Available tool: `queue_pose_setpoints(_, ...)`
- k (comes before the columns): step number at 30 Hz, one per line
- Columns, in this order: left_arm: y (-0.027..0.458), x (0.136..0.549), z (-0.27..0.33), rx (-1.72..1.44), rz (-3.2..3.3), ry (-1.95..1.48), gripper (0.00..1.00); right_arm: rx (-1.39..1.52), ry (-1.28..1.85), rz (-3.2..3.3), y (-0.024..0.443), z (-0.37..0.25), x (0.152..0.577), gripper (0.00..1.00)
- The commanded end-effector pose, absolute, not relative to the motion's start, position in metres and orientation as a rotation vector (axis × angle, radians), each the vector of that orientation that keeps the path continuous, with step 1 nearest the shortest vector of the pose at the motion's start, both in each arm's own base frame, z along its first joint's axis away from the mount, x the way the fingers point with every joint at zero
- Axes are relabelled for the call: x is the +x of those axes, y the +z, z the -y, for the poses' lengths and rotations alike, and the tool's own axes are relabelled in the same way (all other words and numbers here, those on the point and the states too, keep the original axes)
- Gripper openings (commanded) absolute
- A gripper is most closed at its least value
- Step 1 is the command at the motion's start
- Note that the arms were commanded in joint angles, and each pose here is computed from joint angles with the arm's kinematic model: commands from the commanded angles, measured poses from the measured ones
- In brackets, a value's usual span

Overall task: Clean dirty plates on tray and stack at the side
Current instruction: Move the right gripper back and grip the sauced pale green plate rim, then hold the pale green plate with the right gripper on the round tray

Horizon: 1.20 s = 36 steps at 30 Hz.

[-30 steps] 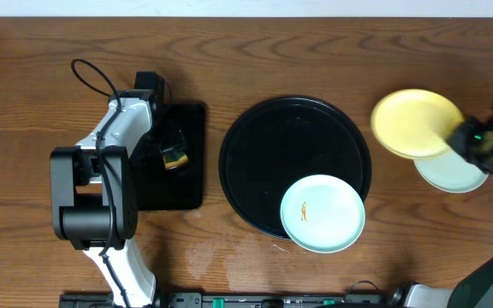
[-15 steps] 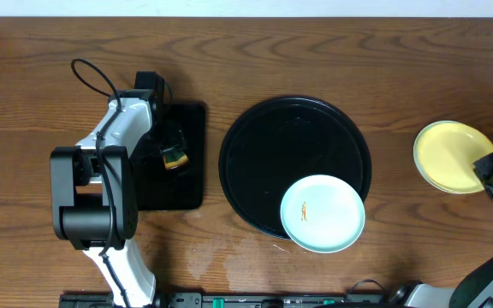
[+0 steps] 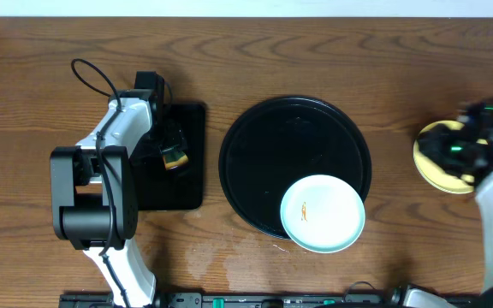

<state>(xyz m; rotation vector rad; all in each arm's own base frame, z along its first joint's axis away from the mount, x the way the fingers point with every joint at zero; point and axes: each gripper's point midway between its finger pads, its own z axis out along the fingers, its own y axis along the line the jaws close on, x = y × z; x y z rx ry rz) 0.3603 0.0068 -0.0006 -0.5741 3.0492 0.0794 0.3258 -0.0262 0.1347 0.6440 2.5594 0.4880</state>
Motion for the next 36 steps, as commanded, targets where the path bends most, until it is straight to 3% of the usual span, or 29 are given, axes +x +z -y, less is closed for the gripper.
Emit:
queue_pose_setpoints(1, -0.023, 0.343, -0.001, -0.562, -3.13, 0.077, 0.88, 0.416, 0.501, -2.716, 0.121, -0.027, 0.31, 0.43)
queue_pose_setpoints(8, -0.023, 0.343, -0.001, -0.562, -3.13, 0.077, 0.88, 0.292, 0.01, -3.006, 0.066, -0.051, 0.26, 0.45)
queue_pose_setpoints(11, -0.023, 0.343, -0.001, -0.562, -3.13, 0.077, 0.88, 0.388, -0.242, -3.037, 0.042, -0.035, 0.246, 0.45)
queue_pose_setpoints(13, -0.023, 0.343, -0.001, -0.562, -3.13, 0.077, 0.88, 0.4, -0.193, -3.078, 0.032, -0.04, 0.24, 0.34)
queue_pose_setpoints(17, -0.023, 0.343, -0.001, -0.562, -3.13, 0.077, 0.88, 0.344, 0.032, -3.167, 0.016, -0.067, 0.224, 0.31)
queue_pose_setpoints(20, -0.023, 0.343, -0.001, -0.562, -3.13, 0.077, 0.88, 0.38, -0.026, -3.155, 0.007, -0.06, 0.22, 0.15)
queue_pose_setpoints(21, -0.023, 0.343, -0.001, -0.562, -3.13, 0.077, 0.88, 0.384, -0.046, -3.141, 0.007, -0.057, 0.222, 0.04)
queue_pose_setpoints(22, -0.023, 0.343, -0.001, -0.562, -3.13, 0.077, 0.88, 0.381, -0.047, -3.121, 0.008, -0.057, 0.227, 0.01)
queue_pose_setpoints(27, -0.023, 0.343, -0.001, -0.562, -3.13, 0.077, 0.88, 0.25, 0.043, -2.969, 0.027, -0.067, 0.267, 0.01)
queue_pose_setpoints(32, -0.023, 0.343, -0.001, -0.562, -3.13, 0.077, 0.88, -0.061, 0.099, -2.743, 0.048, -0.082, 0.322, 0.01)
queue_pose_setpoints(36, -0.023, 0.343, -0.001, -0.562, -3.13, 0.077, 0.88, -0.128, 0.096, -2.69, 0.046, -0.086, 0.337, 0.01)
